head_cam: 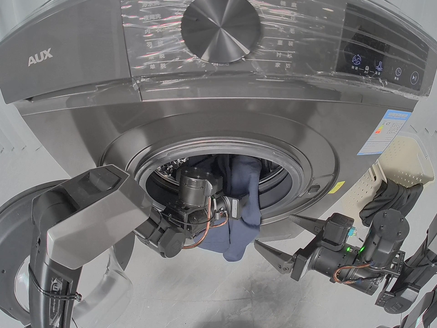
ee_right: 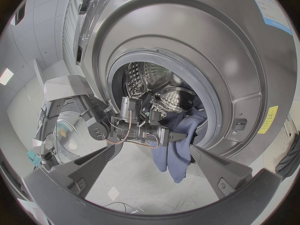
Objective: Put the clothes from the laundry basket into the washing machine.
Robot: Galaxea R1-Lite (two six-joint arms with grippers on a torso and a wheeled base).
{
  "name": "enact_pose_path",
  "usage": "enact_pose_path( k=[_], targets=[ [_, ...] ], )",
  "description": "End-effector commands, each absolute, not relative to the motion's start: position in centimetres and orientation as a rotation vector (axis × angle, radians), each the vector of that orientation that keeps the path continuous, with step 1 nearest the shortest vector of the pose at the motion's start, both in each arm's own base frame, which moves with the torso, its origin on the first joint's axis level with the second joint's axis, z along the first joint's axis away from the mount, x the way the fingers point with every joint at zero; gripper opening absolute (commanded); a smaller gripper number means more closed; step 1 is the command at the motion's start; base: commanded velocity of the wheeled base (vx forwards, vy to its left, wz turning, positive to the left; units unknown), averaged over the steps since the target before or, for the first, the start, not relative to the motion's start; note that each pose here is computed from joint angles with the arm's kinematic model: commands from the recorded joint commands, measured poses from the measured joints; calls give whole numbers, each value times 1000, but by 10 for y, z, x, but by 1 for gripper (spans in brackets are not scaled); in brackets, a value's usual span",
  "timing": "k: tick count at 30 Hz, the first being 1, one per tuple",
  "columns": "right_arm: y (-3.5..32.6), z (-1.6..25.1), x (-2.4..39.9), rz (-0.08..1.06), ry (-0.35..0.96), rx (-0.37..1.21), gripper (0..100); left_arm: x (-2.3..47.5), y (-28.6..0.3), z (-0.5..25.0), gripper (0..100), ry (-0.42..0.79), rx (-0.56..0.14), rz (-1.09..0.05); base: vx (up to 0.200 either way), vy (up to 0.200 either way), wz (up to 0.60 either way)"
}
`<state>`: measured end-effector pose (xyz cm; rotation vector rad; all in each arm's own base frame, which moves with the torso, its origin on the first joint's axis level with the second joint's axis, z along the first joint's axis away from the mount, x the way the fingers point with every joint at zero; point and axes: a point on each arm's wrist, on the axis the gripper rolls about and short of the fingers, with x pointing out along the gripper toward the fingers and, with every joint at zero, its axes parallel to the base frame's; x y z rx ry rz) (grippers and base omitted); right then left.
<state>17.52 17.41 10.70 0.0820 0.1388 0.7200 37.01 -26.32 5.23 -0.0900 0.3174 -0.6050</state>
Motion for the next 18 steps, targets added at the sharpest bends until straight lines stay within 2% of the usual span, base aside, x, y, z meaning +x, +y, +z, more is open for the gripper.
enact_pose_path(
  k=[1, 6, 7, 11, 18],
  targets=[
    [176, 108, 176, 721, 129, 89, 100, 385, -268, 53, 0, 274, -108, -581, 0, 0, 0],
    [177, 112, 178, 723, 112, 97, 100, 405, -269, 66, 0, 179, -153, -487, 0, 0, 0],
    [176, 111, 178, 721, 114, 96, 100, 416, -270, 81, 0, 114, -198, -462, 0, 0, 0],
    [177, 111, 178, 718, 113, 96, 100, 431, -265, 102, 0, 25, -250, -406, 0, 0, 0],
    [177, 111, 178, 719, 118, 94, 100, 432, -259, 103, 0, 12, -257, -395, 0, 0, 0]
  ],
)
